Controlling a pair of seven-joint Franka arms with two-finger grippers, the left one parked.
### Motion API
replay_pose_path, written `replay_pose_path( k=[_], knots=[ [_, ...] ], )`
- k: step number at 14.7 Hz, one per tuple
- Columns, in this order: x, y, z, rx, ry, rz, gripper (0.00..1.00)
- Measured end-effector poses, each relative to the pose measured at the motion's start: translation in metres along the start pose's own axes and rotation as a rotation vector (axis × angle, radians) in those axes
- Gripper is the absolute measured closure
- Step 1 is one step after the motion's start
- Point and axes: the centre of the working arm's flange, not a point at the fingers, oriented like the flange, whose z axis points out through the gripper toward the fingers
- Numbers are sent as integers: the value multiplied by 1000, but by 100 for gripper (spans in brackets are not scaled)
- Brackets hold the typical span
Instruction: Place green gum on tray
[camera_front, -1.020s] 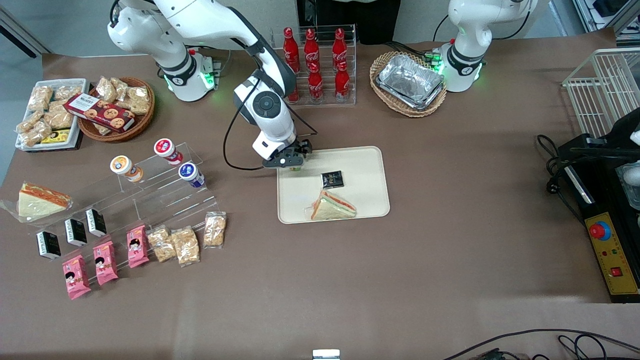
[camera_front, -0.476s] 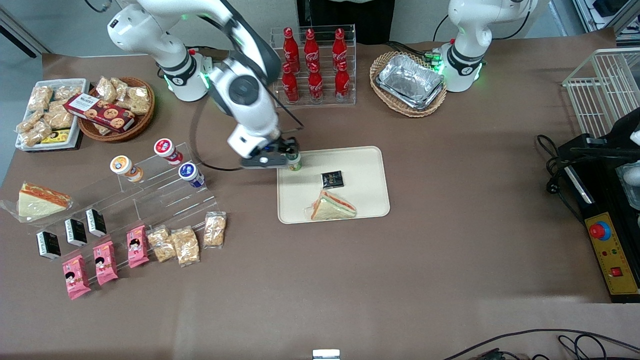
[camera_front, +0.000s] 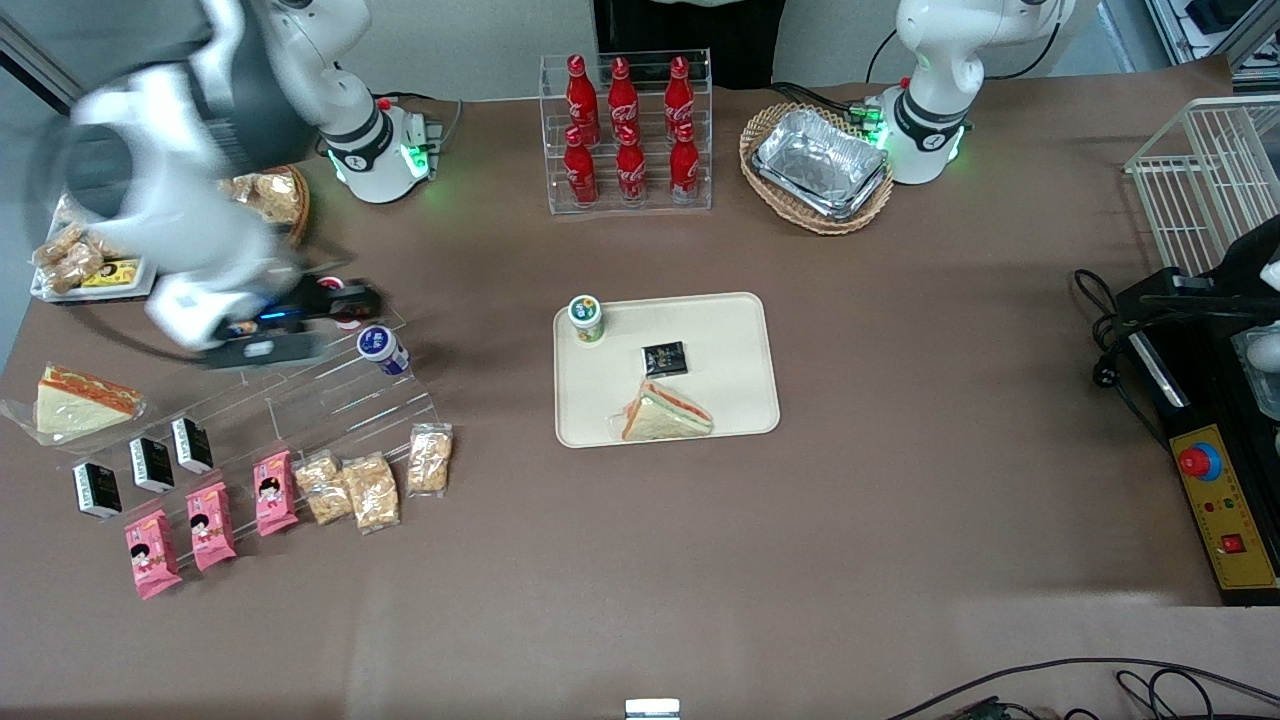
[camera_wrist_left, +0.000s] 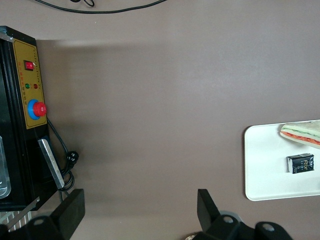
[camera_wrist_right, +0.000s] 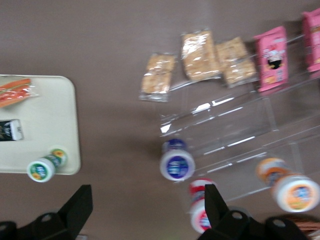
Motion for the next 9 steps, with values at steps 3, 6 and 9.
replay_pose_path(
  k=[3,6,9],
  knots=[
    [3,106,-19,29,12,-58,0],
    [-4,148,-30,6,-4,-100,0],
    [-6,137,-39,6,-18,-121,0]
  ],
)
